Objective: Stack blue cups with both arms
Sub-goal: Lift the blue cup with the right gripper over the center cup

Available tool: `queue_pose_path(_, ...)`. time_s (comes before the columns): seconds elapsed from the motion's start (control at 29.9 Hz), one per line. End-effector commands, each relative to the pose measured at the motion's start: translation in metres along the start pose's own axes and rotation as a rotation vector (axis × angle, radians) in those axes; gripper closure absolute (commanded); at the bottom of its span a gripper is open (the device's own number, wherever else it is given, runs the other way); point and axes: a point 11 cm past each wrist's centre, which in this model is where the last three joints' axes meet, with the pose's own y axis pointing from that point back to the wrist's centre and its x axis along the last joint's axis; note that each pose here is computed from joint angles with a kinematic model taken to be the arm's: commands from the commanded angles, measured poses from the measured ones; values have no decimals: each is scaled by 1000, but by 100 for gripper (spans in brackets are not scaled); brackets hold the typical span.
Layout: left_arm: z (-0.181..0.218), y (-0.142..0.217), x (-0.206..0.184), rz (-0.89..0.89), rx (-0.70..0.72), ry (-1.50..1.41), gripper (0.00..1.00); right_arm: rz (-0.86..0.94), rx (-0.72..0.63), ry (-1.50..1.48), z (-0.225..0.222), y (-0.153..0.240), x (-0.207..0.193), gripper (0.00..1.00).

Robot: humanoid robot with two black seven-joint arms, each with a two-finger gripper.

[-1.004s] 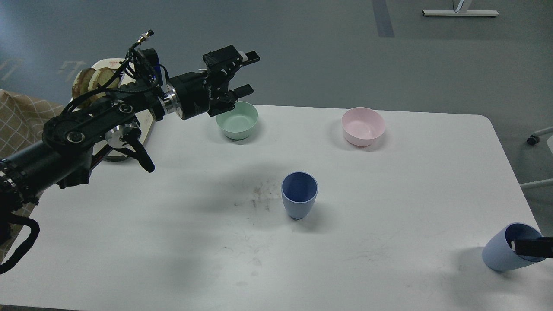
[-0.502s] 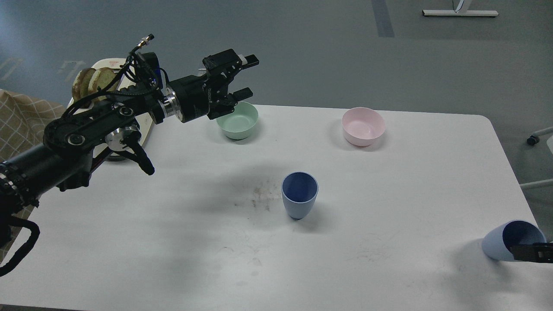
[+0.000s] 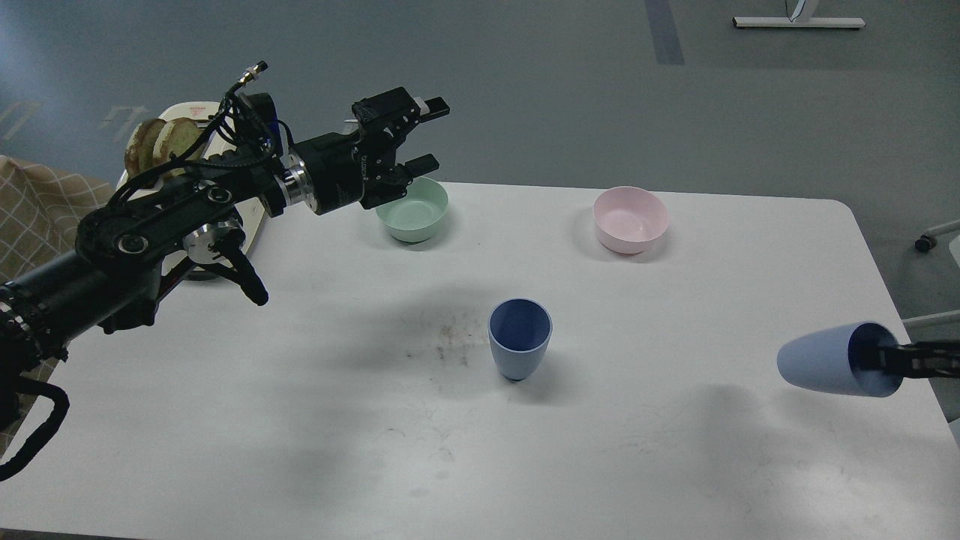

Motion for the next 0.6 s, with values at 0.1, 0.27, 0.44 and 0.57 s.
queue_pose_path(0.1,0,3,3,2,12,-20,5,88,70,208,-57,-21,91,100)
queue_pose_path(0.27,-1,5,4,0,23,-37,5,38,89,405,-117,-53,140,100)
queue_pose_path(0.44,-1,7,5,3,25,-39,5,-61,125,554,-188,-77,159,100)
queue_pose_path(0.57,-1,7,5,3,25,-39,5,-91,169,604,-230,-86,161,100)
